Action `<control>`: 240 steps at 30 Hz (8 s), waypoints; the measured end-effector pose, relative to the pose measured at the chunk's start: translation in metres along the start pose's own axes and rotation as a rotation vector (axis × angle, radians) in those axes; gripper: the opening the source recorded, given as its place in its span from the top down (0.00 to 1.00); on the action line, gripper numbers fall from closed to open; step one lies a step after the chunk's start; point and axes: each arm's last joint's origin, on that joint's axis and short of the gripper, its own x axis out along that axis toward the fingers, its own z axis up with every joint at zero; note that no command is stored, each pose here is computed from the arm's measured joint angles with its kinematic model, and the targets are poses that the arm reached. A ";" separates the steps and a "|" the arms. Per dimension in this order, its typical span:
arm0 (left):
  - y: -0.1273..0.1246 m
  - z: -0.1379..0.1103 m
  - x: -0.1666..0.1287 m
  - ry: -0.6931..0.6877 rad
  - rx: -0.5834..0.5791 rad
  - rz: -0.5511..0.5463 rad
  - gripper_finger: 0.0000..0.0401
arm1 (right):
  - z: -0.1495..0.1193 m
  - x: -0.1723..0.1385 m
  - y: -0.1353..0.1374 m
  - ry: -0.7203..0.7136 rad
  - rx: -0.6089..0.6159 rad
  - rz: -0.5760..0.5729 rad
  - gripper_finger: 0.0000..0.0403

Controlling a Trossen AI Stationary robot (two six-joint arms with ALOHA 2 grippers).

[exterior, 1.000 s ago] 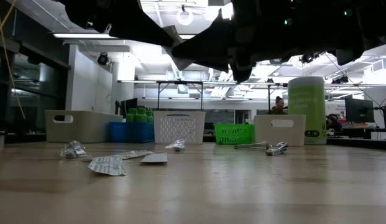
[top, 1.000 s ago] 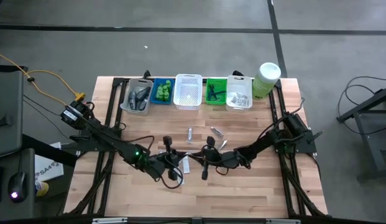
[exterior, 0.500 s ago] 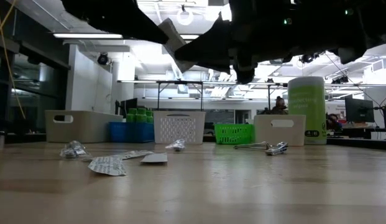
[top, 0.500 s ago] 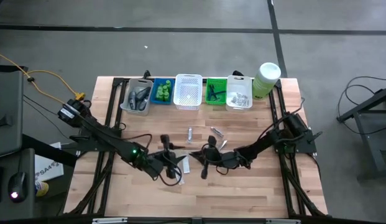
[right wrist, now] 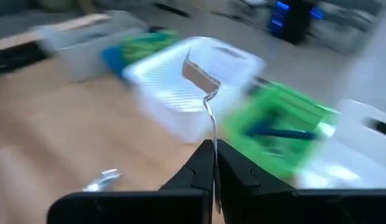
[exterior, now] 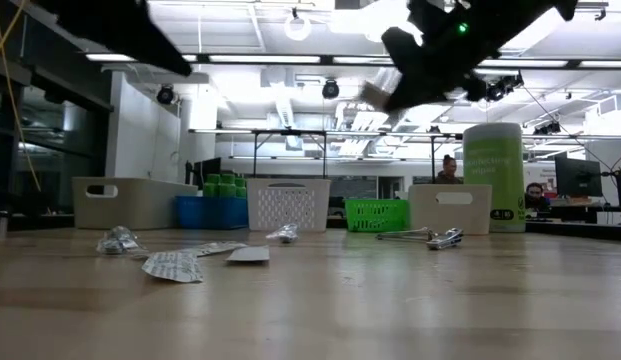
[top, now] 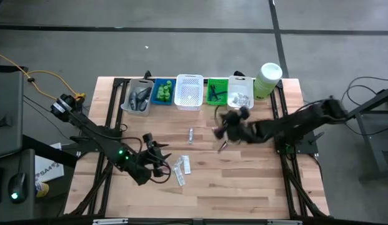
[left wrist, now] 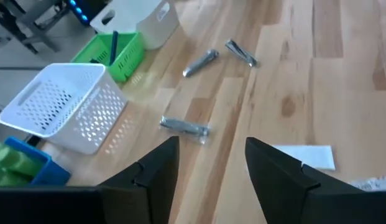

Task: Pick & Place Travel size toiletries
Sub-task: Put the bandage into the right white bin

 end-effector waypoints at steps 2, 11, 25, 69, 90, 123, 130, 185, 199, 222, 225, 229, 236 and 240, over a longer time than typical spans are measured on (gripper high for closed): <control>-0.001 -0.005 -0.001 0.006 -0.005 -0.006 0.56 | 0.008 0.003 -0.025 0.042 0.029 -0.093 0.99; -0.004 -0.010 -0.005 0.005 -0.045 -0.023 0.56 | 0.011 0.047 -0.107 0.297 0.017 -0.437 0.99; -0.005 -0.010 -0.005 0.013 -0.055 -0.038 0.56 | 0.000 0.095 -0.157 0.565 0.078 -0.403 0.93; 0.007 -0.007 0.076 0.232 0.367 -0.601 0.56 | -0.001 -0.033 -0.012 0.263 -0.144 0.302 0.63; 0.004 -0.029 0.115 0.293 0.482 -0.626 0.48 | -0.004 -0.043 -0.004 0.248 -0.148 0.358 0.63; 0.010 -0.042 0.140 0.369 0.418 -0.663 0.62 | -0.004 -0.043 -0.004 0.250 -0.147 0.360 0.63; 0.011 -0.044 0.139 0.411 0.382 -0.657 0.75 | -0.004 -0.043 -0.004 0.254 -0.146 0.365 0.63; 0.001 -0.068 0.160 0.491 0.398 -0.667 0.78 | -0.007 -0.045 -0.002 0.296 -0.140 0.406 0.63; 0.006 -0.066 0.153 0.534 0.340 -0.638 0.99 | -0.007 -0.046 -0.002 0.313 -0.117 0.419 0.63; 0.033 -0.030 0.116 0.454 0.344 -0.495 1.00 | -0.066 0.009 0.087 -0.006 -0.264 0.595 0.63; 0.033 -0.029 0.117 0.444 0.344 -0.491 1.00 | -0.080 0.019 0.096 -0.043 -0.258 0.608 0.63; 0.031 -0.024 0.118 0.390 0.342 -0.496 1.00 | -0.096 0.029 0.102 -0.093 -0.288 0.619 0.63; 0.028 -0.007 0.118 0.318 0.360 -0.524 1.00 | -0.115 0.037 0.106 -0.121 -0.455 0.668 0.63; 0.026 0.000 0.117 0.296 0.366 -0.557 1.00 | -0.114 0.036 0.107 -0.142 -0.493 0.685 0.58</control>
